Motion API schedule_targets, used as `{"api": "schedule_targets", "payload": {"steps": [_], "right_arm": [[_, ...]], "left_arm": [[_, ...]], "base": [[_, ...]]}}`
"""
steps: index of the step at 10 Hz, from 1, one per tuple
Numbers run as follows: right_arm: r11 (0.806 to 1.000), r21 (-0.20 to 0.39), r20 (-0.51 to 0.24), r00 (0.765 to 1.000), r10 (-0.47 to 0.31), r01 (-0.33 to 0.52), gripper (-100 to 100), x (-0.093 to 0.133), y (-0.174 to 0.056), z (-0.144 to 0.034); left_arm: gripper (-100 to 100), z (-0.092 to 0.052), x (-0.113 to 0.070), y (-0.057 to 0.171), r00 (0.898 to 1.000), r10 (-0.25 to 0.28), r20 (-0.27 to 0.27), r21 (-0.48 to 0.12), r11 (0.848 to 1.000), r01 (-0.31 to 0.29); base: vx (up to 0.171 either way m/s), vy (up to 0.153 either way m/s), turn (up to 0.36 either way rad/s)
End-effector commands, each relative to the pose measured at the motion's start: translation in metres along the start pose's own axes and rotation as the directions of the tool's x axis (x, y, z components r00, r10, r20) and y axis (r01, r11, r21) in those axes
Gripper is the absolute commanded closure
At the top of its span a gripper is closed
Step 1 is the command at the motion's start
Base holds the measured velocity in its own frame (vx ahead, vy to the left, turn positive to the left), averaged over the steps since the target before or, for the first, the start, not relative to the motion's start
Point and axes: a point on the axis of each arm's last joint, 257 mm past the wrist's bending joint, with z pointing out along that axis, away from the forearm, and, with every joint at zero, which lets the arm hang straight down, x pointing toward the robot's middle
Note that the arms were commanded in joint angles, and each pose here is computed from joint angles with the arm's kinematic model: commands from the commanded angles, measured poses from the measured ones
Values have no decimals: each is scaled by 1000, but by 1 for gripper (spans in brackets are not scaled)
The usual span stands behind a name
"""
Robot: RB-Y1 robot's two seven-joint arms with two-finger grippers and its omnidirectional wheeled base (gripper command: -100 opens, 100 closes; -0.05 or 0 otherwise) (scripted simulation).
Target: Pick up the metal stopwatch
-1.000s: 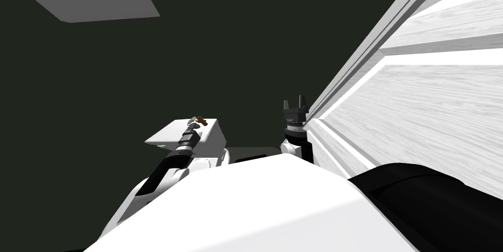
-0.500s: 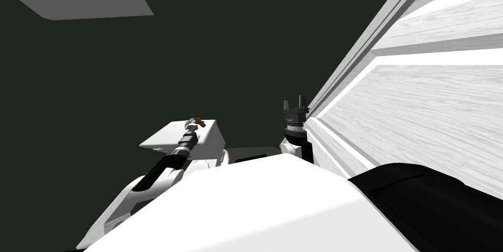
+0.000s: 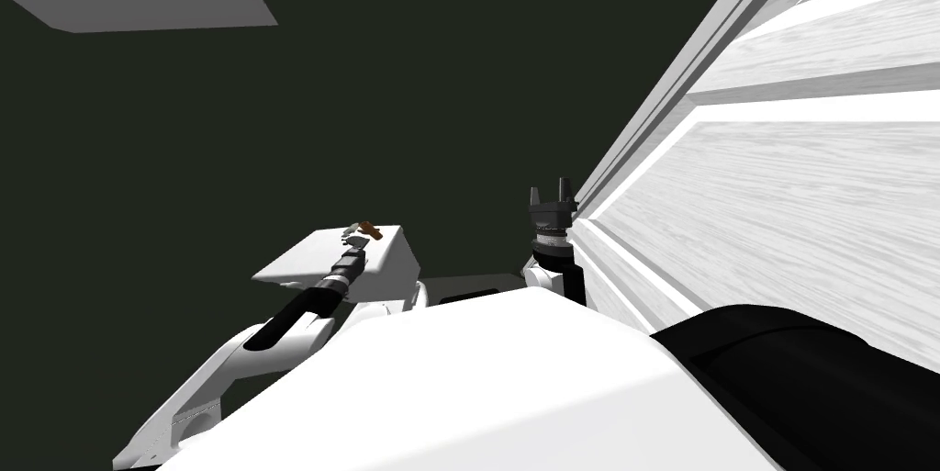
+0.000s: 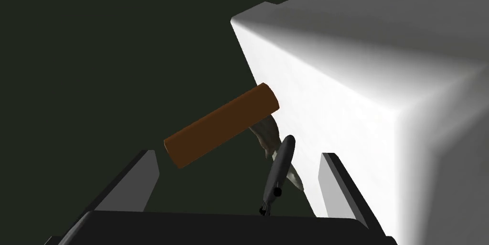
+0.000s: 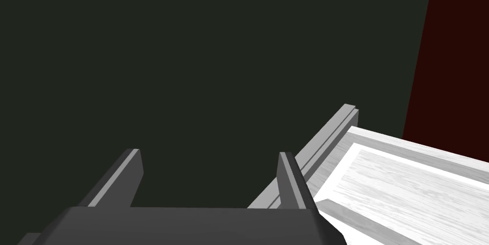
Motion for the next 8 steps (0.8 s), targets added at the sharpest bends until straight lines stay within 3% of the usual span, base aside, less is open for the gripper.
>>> {"api": "schedule_targets", "payload": {"steps": [1,4,8], "right_arm": [[1000,0,0,1000,0,0,0,0,0,0],[1000,0,0,1000,0,0,0,0,0,0],[1000,0,0,1000,0,0,0,0,0,0]], "left_arm": [[-100,2,-6,8,999,50,-6,-39,998,-50],[-100,4,-21,24,988,155,-18,-118,981,-156],[-100,6,-41,35,967,255,-26,-188,949,-255]], "base": [[9,9,-27],[23,20,-46],[35,36,-33]]}}
